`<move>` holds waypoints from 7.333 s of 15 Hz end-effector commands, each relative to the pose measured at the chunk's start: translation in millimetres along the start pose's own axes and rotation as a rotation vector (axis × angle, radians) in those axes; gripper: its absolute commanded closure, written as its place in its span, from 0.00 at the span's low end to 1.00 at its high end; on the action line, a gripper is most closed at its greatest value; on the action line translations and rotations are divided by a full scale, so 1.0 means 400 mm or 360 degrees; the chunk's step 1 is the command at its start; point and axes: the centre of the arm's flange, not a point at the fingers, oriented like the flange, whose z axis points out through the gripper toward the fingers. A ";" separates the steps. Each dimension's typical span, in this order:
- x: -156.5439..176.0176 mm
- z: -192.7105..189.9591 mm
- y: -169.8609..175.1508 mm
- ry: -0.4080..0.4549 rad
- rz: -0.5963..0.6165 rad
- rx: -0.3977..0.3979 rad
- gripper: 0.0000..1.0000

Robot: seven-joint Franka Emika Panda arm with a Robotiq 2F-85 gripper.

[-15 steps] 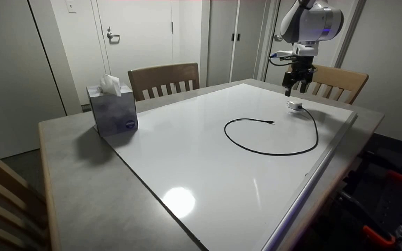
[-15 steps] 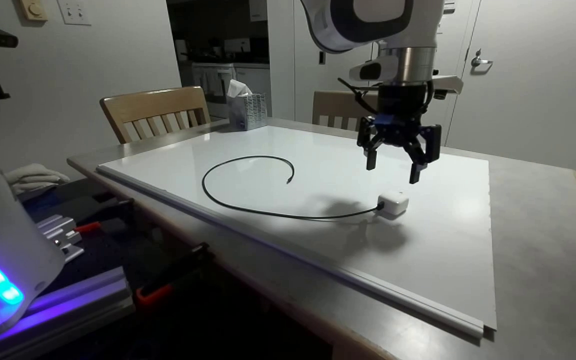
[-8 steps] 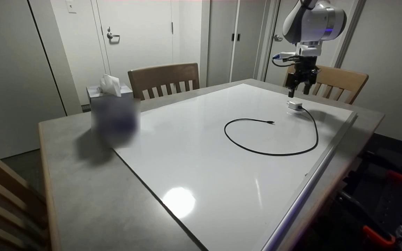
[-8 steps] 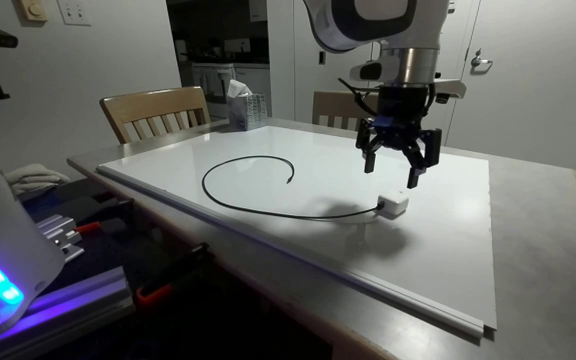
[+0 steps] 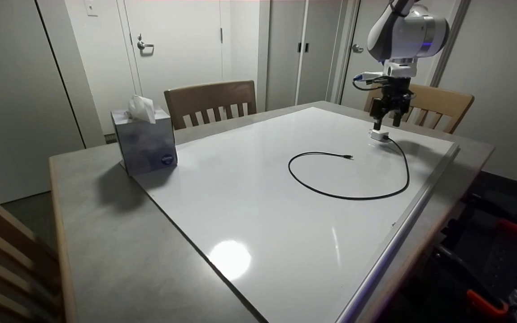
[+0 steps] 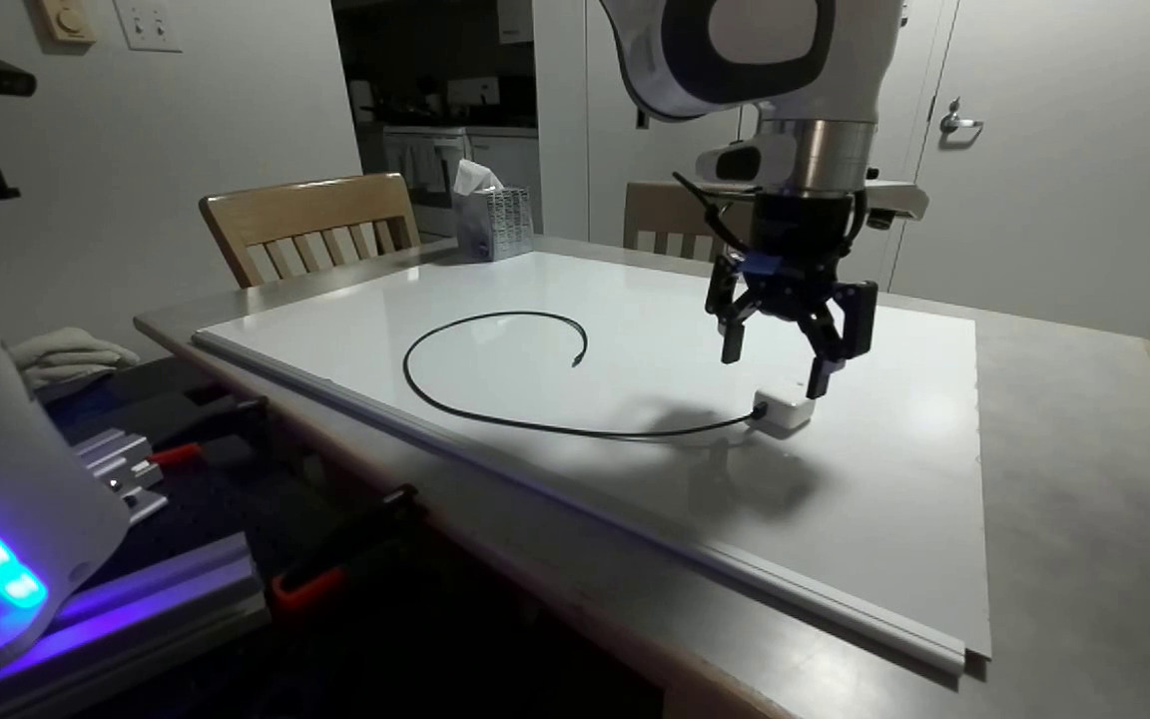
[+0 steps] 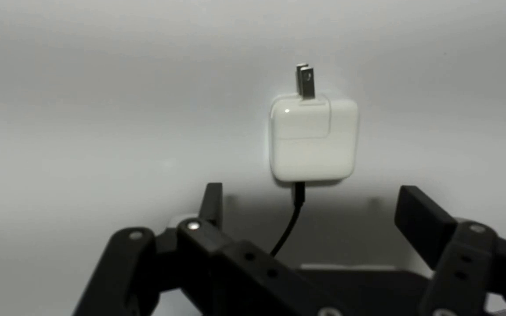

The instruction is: Wind the charging cable

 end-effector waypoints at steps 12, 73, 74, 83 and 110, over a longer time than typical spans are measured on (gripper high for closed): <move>0.010 0.053 -0.013 -0.0122 -0.0138 0.0060 0.00; -0.227 -0.107 0.211 -0.0499 -0.1092 0.0149 0.49; -0.228 -0.104 0.210 -0.0497 -0.1093 0.0150 0.74; -0.351 -0.183 0.497 -0.0466 -0.1910 0.0115 0.74; -0.345 -0.185 0.741 -0.0380 -0.2516 0.0028 0.74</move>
